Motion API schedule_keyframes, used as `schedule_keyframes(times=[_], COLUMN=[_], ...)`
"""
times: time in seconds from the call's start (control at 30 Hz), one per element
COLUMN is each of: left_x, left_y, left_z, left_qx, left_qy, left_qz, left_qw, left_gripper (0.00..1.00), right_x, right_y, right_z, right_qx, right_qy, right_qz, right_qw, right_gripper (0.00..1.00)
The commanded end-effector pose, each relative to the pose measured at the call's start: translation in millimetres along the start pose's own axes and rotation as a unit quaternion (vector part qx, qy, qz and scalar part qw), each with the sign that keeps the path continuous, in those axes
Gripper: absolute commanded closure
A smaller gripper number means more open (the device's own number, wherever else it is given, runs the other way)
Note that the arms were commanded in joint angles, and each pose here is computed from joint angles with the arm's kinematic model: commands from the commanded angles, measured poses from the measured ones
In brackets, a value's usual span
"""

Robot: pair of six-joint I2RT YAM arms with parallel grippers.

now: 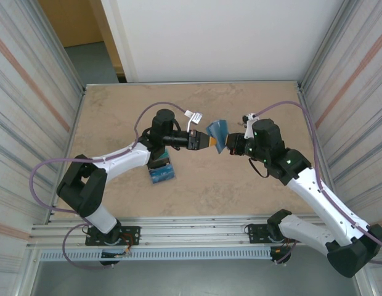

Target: Take the credit cards out of the card holder

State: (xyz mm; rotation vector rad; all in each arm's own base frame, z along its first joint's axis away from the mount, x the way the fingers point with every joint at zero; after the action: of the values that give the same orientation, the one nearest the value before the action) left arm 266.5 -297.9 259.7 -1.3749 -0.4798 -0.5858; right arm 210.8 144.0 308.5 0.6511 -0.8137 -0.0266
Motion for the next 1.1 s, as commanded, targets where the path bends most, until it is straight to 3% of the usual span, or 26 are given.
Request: schedule_keyframes(times=[0.0,0.47,0.73,0.87,1.07], left_x=[13.7,16.0,26.4,27.7,27.6], left_y=[-20.9,-19.4,-41.1,-44.9,-51.2], left_z=[2.0,2.1,5.0,5.7,5.6], left_qx=[-0.018,0.0,-0.057,-0.067,-0.078], left_qy=[-0.01,-0.022,-0.038,-0.039,-0.035], left_qz=[-0.041,-0.049,-0.08,-0.083,-0.089], left_qw=[0.999,0.999,0.994,0.994,0.992], left_gripper=[0.87,1.0,1.0,1.0,1.0], right_x=[1.1,-1.4,0.4,2.5,4.9], right_y=[6.8,17.5,13.5,13.3,7.3], right_z=[3.8,8.2,6.2,6.6,6.1], right_qx=[0.037,0.054,0.059,0.071,0.063], right_qy=[-0.005,-0.005,-0.006,-0.006,-0.009], right_qz=[-0.001,0.039,0.052,0.055,0.051], right_qw=[0.999,0.998,0.997,0.996,0.997], right_gripper=[1.0,0.99,0.6,0.53,0.54])
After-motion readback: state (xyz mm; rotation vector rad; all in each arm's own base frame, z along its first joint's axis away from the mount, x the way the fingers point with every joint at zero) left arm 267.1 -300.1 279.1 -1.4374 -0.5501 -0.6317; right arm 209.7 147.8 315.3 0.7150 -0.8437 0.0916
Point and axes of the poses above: each hand's point on the last joint's axis, 136 mm out from that joint toward the fingers, its own z axis back along the fingers, its own y axis along the line the jaws close on, x = y × z, the point moved 8 cm from there along z, back along the fingers, and after that the axes turned 4 degrees about -z, right-handed, at the moved point
